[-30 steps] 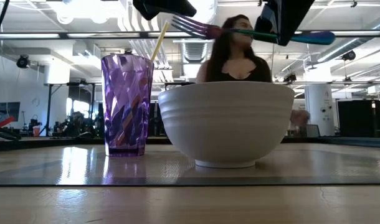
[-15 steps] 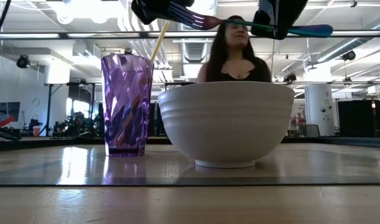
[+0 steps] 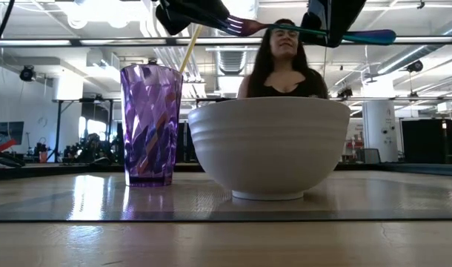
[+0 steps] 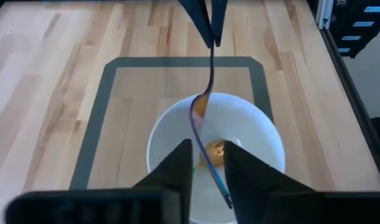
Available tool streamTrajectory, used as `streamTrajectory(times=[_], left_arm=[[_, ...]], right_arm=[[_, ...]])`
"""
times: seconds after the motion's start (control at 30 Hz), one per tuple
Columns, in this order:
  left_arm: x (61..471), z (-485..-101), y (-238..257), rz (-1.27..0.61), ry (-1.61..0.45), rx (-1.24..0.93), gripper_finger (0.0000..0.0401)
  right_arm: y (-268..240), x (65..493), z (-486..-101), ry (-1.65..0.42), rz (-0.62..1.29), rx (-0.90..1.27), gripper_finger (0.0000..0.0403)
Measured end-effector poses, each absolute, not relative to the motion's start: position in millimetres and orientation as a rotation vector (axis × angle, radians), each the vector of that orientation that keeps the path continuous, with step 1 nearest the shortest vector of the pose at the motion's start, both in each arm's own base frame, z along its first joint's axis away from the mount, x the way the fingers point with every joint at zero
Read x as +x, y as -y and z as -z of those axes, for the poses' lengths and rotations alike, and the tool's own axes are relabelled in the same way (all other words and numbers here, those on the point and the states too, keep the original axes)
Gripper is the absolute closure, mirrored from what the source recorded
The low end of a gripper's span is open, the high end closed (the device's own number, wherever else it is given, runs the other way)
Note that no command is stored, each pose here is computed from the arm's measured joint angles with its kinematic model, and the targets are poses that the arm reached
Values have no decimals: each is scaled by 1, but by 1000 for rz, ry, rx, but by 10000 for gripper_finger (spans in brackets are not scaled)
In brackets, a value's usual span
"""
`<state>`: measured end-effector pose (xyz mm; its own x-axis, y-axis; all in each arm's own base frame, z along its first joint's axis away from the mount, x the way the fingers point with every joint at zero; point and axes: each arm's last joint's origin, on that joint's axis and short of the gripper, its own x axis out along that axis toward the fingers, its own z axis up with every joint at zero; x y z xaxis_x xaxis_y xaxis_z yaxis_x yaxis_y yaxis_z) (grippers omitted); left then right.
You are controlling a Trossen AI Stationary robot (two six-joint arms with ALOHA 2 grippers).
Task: Pick & Place Utensil
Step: Put the purple fork into the white bowl on the transparent mat
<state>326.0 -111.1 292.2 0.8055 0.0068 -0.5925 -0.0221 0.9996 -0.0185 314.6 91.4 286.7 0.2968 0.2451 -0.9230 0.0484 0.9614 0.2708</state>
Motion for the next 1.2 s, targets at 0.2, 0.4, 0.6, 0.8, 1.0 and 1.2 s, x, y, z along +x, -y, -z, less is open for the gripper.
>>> streamTrajectory(times=[0.2, 0.4, 0.6, 0.8, 1.0, 1.2], left_arm=[[326, -292, 110, -28, -633, -20, 388], [327, -292, 109, -29, -632, -19, 392], [327, -292, 109, -32, -631, -19, 396], [326, -292, 108, -53, -638, -14, 398], [325, -291, 108, -52, -644, -8, 400], [324, -291, 110, -22, -657, -7, 400]], right_arm=[[-92, 315, -287, -1268, -134, 268, 390], [-92, 315, -287, -1268, -137, 267, 390], [-92, 315, -287, -1268, -137, 267, 390], [-91, 315, -287, -1266, -131, 267, 388], [-92, 315, -287, -1266, -133, 267, 348], [-90, 314, -286, -1272, -122, 264, 284]])
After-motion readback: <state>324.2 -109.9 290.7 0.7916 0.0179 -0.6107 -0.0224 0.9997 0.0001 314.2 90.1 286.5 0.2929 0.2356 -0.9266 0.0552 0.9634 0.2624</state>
